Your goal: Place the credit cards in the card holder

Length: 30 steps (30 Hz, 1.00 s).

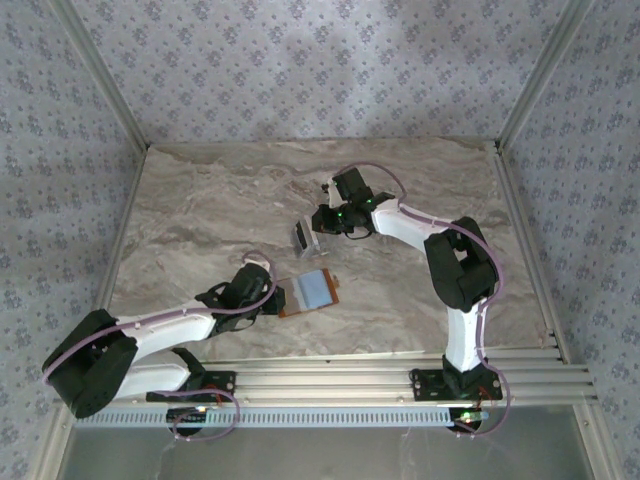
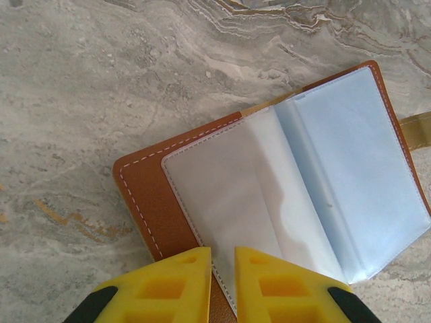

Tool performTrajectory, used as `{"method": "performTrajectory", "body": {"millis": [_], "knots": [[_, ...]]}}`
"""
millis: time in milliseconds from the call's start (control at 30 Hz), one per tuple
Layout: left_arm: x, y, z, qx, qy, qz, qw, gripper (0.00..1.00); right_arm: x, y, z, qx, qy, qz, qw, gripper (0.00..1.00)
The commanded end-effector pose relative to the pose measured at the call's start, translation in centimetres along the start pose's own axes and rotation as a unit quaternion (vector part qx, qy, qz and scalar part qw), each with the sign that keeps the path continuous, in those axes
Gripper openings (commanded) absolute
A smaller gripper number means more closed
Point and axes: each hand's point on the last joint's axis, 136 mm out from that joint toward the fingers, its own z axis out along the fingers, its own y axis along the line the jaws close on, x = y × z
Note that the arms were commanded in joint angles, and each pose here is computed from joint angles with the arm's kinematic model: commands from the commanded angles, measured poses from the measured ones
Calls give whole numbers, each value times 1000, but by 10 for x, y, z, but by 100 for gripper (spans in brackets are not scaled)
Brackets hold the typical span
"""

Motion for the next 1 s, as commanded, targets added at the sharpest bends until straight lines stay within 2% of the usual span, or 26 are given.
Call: {"method": "performTrajectory", "body": {"millis": [0, 500, 967], "knots": [[-2, -5, -3, 7, -3, 9, 1000, 17, 5, -7, 4, 9, 10, 3, 1000, 16], [-3, -5, -4, 7, -6, 9, 1000, 17, 10, -8, 17, 14, 31, -4, 999, 22], [-2, -5, -4, 8, -6, 9, 1000, 17, 5, 19, 11, -102, 30, 12, 994, 22]]}}
